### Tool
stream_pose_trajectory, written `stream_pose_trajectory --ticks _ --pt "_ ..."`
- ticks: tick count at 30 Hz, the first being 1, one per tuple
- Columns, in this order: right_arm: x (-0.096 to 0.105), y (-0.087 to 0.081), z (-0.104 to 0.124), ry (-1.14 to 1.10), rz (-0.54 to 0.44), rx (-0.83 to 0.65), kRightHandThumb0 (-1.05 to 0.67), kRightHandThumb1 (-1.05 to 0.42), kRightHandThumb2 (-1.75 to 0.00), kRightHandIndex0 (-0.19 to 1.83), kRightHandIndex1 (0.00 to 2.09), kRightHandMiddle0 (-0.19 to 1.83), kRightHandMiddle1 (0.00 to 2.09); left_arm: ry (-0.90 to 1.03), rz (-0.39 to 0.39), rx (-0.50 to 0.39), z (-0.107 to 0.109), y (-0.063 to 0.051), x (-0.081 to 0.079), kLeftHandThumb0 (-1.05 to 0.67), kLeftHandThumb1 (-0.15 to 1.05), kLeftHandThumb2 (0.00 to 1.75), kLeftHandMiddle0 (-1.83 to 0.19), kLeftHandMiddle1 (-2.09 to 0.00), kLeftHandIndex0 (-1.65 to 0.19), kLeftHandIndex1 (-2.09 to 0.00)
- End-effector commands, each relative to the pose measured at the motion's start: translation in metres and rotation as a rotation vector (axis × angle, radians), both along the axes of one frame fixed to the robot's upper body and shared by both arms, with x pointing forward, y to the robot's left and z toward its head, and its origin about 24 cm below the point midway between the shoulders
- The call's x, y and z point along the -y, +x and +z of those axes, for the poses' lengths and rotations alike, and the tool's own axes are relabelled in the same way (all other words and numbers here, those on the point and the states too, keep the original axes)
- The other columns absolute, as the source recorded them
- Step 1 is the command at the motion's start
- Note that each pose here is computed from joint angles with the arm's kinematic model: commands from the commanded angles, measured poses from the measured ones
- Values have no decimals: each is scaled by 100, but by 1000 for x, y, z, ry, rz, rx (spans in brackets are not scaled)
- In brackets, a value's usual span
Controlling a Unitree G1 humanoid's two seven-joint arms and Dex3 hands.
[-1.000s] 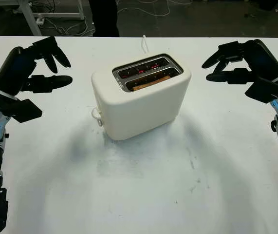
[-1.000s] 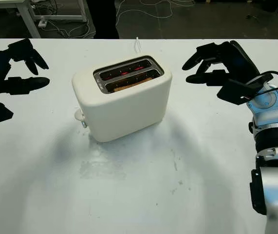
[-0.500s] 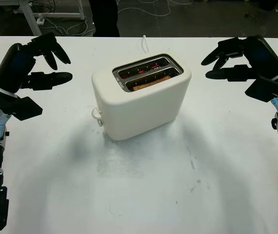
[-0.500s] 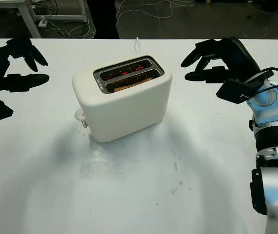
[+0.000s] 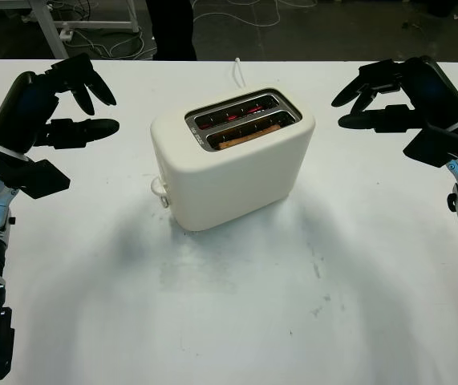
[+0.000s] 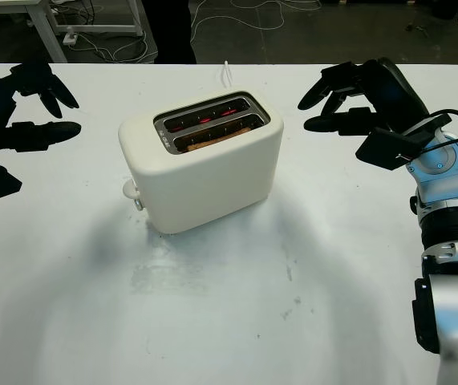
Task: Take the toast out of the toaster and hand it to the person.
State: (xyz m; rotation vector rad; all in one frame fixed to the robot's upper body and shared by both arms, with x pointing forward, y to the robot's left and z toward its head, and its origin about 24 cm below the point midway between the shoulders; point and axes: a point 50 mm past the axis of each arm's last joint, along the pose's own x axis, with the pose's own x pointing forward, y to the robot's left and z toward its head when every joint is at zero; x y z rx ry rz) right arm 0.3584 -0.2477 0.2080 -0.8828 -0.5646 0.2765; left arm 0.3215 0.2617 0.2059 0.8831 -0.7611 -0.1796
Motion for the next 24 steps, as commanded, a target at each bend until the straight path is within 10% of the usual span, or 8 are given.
stream_pose_trajectory --ticks 1,24 --pt "2 0 0 1 -7 -6 -72 -79 0 91 101 94 68 -16 6 -13 -5 -2 -2 -77 92 20 -59 -164 -45 -150" --pt "0 1 -1 10 -5 -13 -74 -79 0 93 101 95 68 -31 2 -32 -9 -2 -3 -78 92 22 -58 -165 -43 -150"
